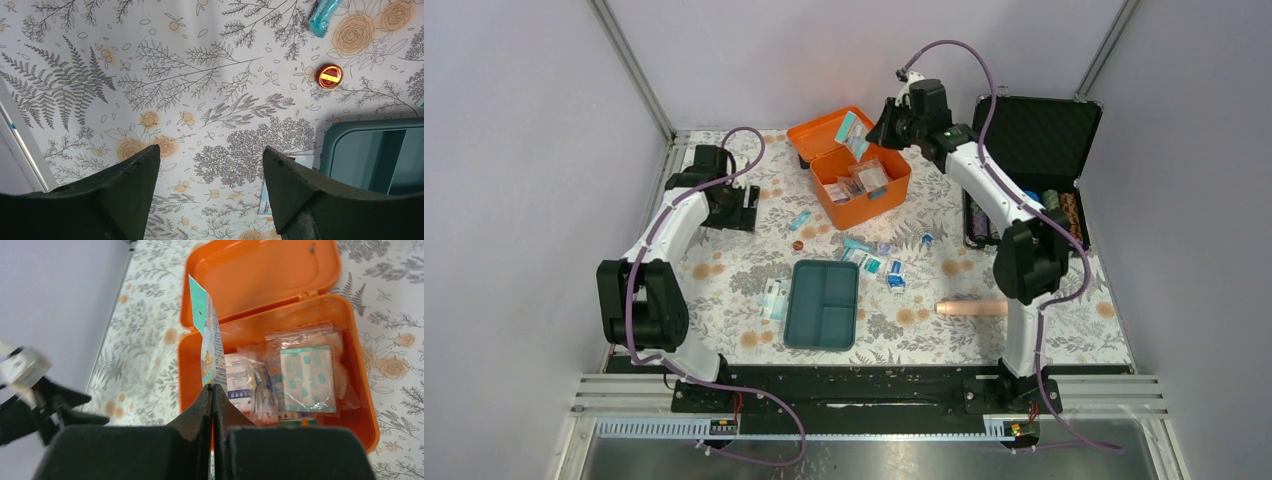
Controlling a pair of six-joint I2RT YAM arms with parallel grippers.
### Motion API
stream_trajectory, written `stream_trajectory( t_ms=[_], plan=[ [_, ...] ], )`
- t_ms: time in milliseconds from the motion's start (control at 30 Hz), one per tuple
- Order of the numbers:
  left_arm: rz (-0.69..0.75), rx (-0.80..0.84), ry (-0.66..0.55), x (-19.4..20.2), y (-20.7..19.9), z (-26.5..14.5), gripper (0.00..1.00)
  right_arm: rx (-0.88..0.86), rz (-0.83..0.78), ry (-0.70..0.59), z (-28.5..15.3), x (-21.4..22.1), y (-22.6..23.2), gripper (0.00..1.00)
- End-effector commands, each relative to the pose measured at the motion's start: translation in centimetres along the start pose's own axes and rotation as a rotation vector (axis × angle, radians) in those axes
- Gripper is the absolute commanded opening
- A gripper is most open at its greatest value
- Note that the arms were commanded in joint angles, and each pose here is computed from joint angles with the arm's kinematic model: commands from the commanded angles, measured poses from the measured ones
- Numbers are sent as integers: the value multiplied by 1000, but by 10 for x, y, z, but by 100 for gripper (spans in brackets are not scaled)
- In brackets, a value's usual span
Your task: Organize the medicine kit
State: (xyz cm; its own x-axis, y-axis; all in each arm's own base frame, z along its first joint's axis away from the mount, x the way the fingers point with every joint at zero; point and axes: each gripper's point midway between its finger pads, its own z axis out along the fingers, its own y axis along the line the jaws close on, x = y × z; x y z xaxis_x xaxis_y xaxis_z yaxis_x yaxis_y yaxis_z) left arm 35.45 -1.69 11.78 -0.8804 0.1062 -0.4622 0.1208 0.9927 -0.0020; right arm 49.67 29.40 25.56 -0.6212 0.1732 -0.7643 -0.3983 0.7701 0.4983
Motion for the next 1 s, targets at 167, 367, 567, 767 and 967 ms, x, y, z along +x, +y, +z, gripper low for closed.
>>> stream_trajectory(
  t_ms=[167, 367, 567, 767, 967],
  plan=[
    [9, -21, -64, -10, 5, -23, 75, 63, 41, 13, 58, 23, -19, 0],
    [12, -25, -58, -4, 5, -24, 75, 77, 81, 77, 64, 53, -16, 0],
    [5, -15, -52, -3, 3, -22, 75, 111, 134, 154, 66, 89, -15, 0],
    [3, -8, -50, -3, 2, -20, 76, 198, 180, 218, 60, 122, -30, 11],
    [-6, -1, -51, -2, 0, -18, 76, 192, 163, 215, 54, 119, -28, 31]
  ],
)
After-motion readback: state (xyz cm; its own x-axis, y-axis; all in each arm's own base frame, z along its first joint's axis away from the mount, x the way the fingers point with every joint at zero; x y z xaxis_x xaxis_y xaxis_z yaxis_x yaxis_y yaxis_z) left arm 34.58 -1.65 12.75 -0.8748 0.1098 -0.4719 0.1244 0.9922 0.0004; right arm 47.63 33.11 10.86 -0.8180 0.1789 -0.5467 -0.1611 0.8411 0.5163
